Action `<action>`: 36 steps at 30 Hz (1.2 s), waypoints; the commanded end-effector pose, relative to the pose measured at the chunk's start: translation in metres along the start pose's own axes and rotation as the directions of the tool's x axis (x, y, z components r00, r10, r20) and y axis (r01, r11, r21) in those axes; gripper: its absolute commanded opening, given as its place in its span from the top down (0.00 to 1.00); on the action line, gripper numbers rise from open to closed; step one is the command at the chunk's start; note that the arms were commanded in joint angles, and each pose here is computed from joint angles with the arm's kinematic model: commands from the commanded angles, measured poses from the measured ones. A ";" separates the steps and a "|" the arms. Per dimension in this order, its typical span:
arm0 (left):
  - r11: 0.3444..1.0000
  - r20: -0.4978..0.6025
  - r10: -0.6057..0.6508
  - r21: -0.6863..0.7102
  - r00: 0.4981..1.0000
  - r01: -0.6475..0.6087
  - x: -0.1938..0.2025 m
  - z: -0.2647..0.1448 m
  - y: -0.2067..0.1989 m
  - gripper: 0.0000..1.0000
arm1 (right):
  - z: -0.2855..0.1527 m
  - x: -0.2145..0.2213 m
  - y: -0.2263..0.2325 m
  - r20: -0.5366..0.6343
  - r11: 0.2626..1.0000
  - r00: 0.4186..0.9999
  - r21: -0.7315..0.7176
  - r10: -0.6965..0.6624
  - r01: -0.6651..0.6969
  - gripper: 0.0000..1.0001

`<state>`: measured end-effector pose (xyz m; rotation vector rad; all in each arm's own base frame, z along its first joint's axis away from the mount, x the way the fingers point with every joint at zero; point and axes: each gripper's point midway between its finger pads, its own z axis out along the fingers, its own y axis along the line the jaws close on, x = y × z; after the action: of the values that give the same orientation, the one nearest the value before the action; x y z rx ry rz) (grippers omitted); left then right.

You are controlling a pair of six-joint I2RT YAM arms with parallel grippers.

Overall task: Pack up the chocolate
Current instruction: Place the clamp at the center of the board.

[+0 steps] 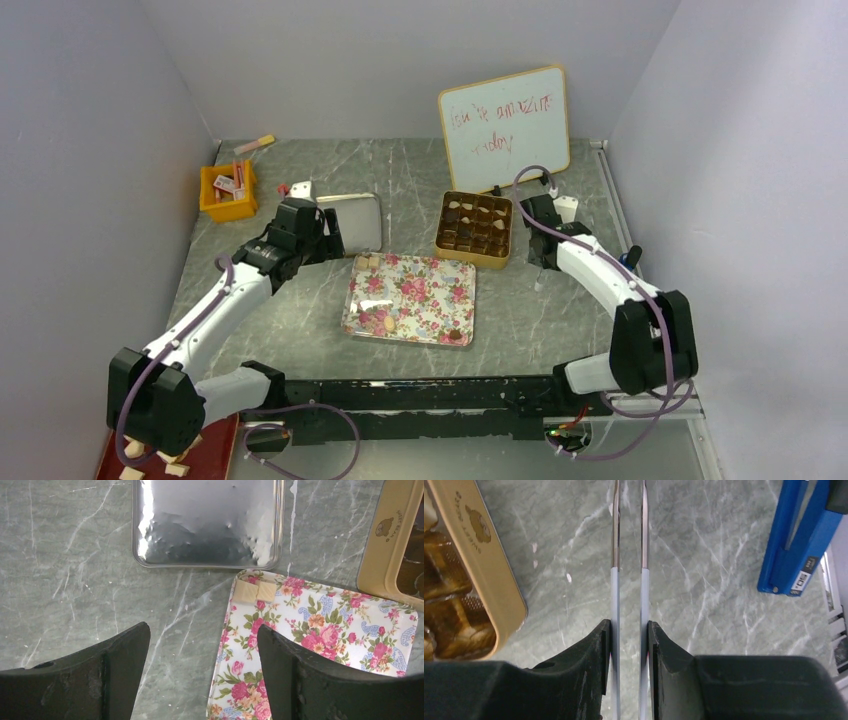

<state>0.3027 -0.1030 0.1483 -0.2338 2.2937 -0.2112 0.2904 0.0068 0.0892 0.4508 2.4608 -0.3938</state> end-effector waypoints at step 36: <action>0.999 0.021 -0.052 0.011 0.998 0.052 0.001 0.004 -0.001 0.12 | 0.058 -0.007 0.008 0.030 0.984 0.994 0.140 0.105 -0.108 0.37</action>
<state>0.2949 -0.1021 0.1343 -0.2598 2.3103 -0.2220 0.3181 -0.0083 0.0232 0.5932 2.4394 -0.5465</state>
